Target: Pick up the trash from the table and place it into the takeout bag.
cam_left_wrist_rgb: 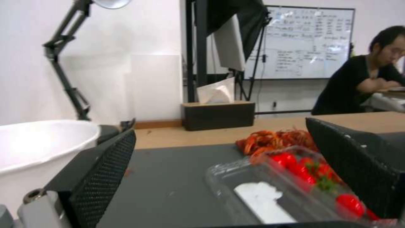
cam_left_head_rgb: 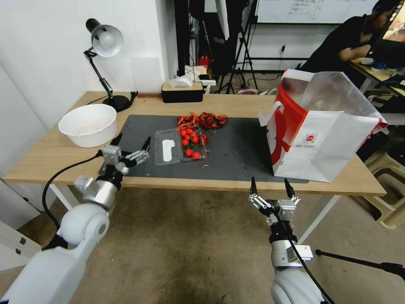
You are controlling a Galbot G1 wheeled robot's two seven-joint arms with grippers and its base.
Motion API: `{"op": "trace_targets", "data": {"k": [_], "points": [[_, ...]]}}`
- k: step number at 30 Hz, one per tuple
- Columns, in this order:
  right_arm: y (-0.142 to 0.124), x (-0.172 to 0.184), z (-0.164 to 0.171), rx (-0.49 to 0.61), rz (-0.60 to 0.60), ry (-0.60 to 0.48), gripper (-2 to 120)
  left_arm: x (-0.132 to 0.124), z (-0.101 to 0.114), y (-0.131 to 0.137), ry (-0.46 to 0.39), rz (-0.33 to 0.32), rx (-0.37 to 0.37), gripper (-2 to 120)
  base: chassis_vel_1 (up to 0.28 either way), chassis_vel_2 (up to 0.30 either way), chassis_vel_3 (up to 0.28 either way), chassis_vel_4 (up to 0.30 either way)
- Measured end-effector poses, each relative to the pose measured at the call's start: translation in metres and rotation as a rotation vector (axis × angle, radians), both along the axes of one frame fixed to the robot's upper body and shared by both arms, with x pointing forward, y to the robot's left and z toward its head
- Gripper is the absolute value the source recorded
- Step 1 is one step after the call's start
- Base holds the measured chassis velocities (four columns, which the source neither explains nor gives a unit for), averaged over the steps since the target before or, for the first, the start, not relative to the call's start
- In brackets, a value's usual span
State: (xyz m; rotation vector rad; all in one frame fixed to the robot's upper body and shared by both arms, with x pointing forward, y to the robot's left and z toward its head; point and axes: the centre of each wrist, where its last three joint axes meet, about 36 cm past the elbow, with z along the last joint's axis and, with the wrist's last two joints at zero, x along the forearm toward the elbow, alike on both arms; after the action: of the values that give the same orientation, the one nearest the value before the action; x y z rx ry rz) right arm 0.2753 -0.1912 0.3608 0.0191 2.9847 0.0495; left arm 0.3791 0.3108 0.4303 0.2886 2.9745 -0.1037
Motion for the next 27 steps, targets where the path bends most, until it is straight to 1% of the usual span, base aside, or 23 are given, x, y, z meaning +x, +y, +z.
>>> {"op": "trace_targets", "data": {"k": [4,5,6,8,9,11,12,14,15,18,27], "points": [[0.001,0.0,0.0,0.003,-0.002,-0.002,100,-0.012,-0.005,0.003,-0.007,0.032,0.004,100,0.0,0.0,0.0,0.0],[0.001,0.0,0.0,0.005,-0.003,-0.002,100,-0.018,-0.008,0.003,-0.006,0.052,0.009,100,0.0,0.0,0.0,0.0],[0.001,0.0,0.0,0.005,-0.003,-0.002,100,-0.018,-0.008,0.003,-0.006,0.052,0.009,100,0.0,0.0,0.0,0.0],[0.002,-0.001,0.0,0.005,-0.005,-0.001,100,-0.028,-0.014,0.004,-0.009,0.071,0.019,100,0.0,0.0,0.0,0.0],[0.002,-0.001,0.0,0.005,-0.005,-0.001,100,-0.028,-0.014,0.004,-0.009,0.071,0.019,100,0.0,0.0,0.0,0.0],[0.001,-0.002,0.001,0.006,-0.008,-0.001,100,-0.039,-0.02,0.002,-0.001,0.075,0.019,100,0.0,0.0,0.0,0.0],[0.001,-0.002,0.001,0.006,-0.008,-0.001,100,-0.039,-0.02,0.002,-0.001,0.075,0.019,100,0.0,0.0,0.0,0.0],[0.0,-0.004,0.001,0.004,-0.011,0.0,100,-0.05,-0.03,-0.001,0.014,0.077,0.019,100,0.0,0.0,0.0,0.0],[0.0,-0.004,0.001,0.004,-0.011,0.0,100,-0.05,-0.03,-0.001,0.014,0.077,0.019,100,0.0,0.0,0.0,0.0],[-0.001,-0.005,0.0,0.003,-0.014,0.0,100,-0.06,-0.038,-0.005,0.036,0.074,0.018,100,0.0,0.0,0.0,0.0],[-0.001,-0.005,-0.002,0.004,-0.017,0.0,100,-0.065,-0.052,-0.008,0.056,0.074,0.014,100,0.0,0.0,0.0,0.0]]}}
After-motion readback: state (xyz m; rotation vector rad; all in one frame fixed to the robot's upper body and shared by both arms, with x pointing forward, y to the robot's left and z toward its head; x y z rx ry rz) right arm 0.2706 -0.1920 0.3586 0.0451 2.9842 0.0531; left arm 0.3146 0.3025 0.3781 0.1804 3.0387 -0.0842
